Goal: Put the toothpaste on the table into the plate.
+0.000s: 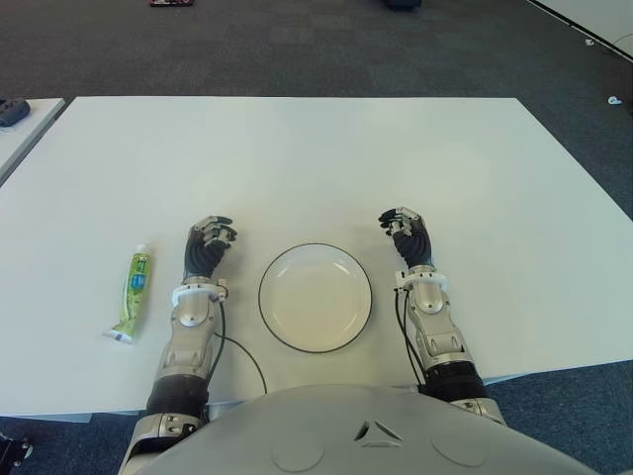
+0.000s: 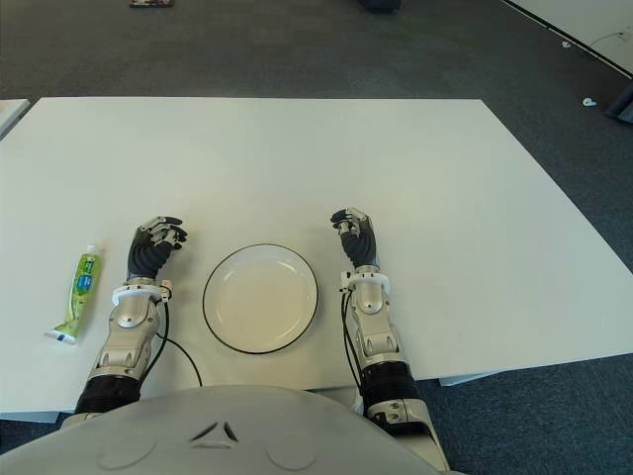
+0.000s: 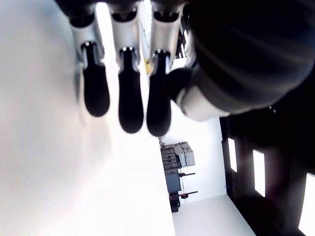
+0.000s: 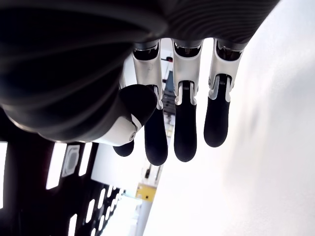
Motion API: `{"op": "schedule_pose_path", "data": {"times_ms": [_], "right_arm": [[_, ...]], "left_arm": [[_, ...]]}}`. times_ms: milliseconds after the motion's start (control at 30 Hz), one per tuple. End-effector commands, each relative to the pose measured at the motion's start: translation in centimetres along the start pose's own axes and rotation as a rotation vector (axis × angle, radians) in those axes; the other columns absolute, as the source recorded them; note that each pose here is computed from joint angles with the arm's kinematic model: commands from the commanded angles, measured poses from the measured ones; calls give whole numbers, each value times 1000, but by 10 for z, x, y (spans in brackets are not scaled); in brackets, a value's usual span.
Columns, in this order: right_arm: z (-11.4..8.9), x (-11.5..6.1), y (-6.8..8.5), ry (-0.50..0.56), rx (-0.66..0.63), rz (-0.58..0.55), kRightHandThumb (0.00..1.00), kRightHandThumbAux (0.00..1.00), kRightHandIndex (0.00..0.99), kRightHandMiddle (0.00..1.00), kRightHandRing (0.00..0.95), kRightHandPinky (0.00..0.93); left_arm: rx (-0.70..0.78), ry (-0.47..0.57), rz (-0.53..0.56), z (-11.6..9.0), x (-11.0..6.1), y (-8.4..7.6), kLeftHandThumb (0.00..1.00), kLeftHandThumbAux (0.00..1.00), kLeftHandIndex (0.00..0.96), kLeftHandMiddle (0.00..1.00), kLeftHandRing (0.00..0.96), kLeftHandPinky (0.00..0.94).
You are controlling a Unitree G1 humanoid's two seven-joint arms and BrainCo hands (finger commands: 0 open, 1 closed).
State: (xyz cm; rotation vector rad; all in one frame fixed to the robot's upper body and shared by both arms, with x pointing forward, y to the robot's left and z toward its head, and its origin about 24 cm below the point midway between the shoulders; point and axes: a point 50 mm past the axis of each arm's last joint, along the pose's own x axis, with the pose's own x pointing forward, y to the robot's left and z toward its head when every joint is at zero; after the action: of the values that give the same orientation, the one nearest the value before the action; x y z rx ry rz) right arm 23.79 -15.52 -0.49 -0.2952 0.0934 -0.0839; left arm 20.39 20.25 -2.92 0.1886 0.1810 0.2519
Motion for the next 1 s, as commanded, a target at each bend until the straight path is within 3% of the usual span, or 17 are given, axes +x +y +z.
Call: {"op": "schedule_pose_path", "data": {"times_ms": [33, 367, 767, 1000], "right_arm": [[-3, -1, 1, 16, -5, 1, 843, 689, 428, 456, 426, 434], [-3, -1, 3, 19, -5, -1, 842, 689, 428, 456, 431, 440], [-3, -1, 3, 22, -6, 4, 843, 689, 428, 456, 427, 432], [-3, -1, 3, 22, 5, 8, 842, 690, 426, 456, 430, 439]], "left_arm": [[-4, 15, -1, -3, -1, 1, 706, 720, 430, 543, 536, 519], [-40, -52, 33, 1, -2, 7, 706, 719, 430, 548, 540, 520], [-74, -332, 68, 42, -26, 30, 702, 718, 428, 523, 515, 497], [150, -493, 106, 71, -41, 43, 703, 713, 422, 475, 477, 469]]}}
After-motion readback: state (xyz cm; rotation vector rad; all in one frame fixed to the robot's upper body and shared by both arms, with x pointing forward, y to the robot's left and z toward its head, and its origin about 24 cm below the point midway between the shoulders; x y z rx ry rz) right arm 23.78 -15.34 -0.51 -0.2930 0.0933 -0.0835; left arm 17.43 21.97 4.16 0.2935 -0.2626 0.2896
